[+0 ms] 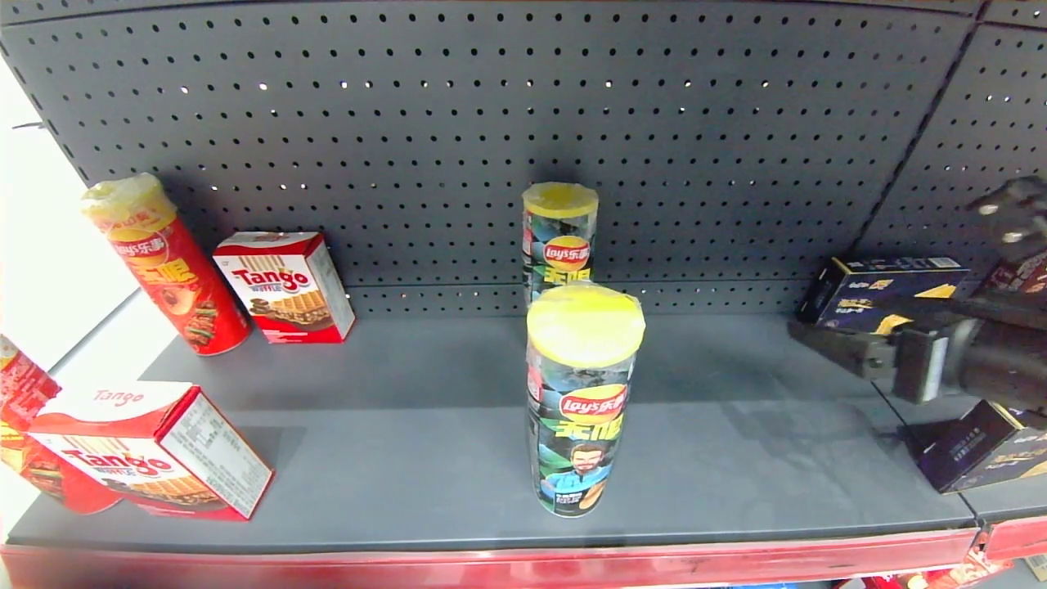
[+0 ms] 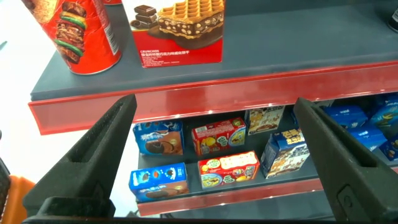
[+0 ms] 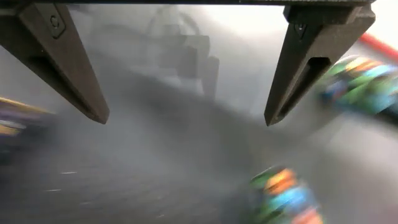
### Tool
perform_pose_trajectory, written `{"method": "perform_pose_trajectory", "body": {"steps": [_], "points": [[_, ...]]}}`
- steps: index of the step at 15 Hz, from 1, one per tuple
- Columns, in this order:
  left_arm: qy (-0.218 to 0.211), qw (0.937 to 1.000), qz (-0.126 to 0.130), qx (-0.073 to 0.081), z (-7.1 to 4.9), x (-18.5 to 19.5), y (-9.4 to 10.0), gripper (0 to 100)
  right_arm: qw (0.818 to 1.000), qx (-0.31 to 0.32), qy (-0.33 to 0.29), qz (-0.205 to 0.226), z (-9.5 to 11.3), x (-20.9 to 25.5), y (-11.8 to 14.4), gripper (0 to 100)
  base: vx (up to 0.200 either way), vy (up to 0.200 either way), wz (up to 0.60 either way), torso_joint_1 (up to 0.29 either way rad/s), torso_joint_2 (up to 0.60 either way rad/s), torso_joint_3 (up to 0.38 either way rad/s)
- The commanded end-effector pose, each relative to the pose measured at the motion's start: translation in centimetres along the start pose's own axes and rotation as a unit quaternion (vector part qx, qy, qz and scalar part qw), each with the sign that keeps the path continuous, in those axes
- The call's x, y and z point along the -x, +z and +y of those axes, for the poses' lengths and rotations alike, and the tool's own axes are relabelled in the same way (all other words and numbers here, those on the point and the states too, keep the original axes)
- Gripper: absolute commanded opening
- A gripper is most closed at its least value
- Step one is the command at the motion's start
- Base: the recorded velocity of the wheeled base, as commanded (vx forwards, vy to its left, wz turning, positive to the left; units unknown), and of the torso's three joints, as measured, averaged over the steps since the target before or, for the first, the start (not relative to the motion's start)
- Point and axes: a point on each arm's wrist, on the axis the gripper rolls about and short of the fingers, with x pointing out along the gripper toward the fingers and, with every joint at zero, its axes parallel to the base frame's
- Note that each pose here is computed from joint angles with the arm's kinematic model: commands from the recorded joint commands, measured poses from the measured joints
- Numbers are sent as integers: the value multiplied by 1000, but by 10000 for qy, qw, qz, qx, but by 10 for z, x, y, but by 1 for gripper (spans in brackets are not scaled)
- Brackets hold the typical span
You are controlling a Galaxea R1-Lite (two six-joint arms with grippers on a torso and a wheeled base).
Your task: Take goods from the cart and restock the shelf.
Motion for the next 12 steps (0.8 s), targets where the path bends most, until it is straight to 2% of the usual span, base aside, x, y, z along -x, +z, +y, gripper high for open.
{"method": "perform_pose_trajectory", "body": {"steps": [1, 2, 3, 4, 6, 7, 8, 9, 10, 11, 12], "points": [[0, 10000, 6, -1, 0, 0, 0, 100, 9876, -158, -1340, -809, -26, 99, -29, 100, 0, 0, 0, 0, 0, 0], [0, 10000, 6, -1, 0, 0, 0, 100, 9838, -168, -1549, -887, -22, 119, -51, 100, 0, 0, 0, 0, 0, 0], [-1, 10000, 13, -1, 0, 0, 0, 100, 9829, -169, -1595, -907, -20, 126, -62, 100, 0, 0, 0, 0, 0, 0], [0, 10000, 6, -1, 0, 0, 0, 100, 9812, -154, -1640, -1009, -11, 145, -97, 100, 0, 0, 0, 0, 0, 0], [0, 10000, 6, -1, 0, 0, 0, 100, 9805, -143, -1623, -1101, -6, 156, -124, 100, 0, 0, 0, 0, 0, 0], [0, 10000, 6, -1, 0, 0, 0, 100, 9795, -145, -1669, -1121, -1, 161, -155, 100, 0, 0, 0, 0, 0, 0], [0, 10000, 6, -1, 0, 0, 0, 100, 9771, -154, -1784, -1151, 1, 164, -174, 100, 0, 0, 0, 0, 0, 0], [0, 10000, 6, -1, 0, 0, 0, 100, 9748, -179, -1888, -1178, 3, 168, -188, 100, 0, 0, 0, 0, 0, 0], [0, 10000, 6, -1, 0, 0, 0, 100, 9764, -304, -2034, -656, 4, 169, -205, 100, 0, 0, 0, 0, 0, 0], [0, 10000, 6, -1, 0, 0, 0, 100, 9740, -375, -2148, -623, 4, 169, -205, 100, 0, 0, 0, 0, 0, 0], [7, 10000, 6, -1, 0, 0, 0, 100, 9787, -380, -1907, -656, 5, 169, -204, 100, 0, 0, 0, 0, 0, 0]]}}
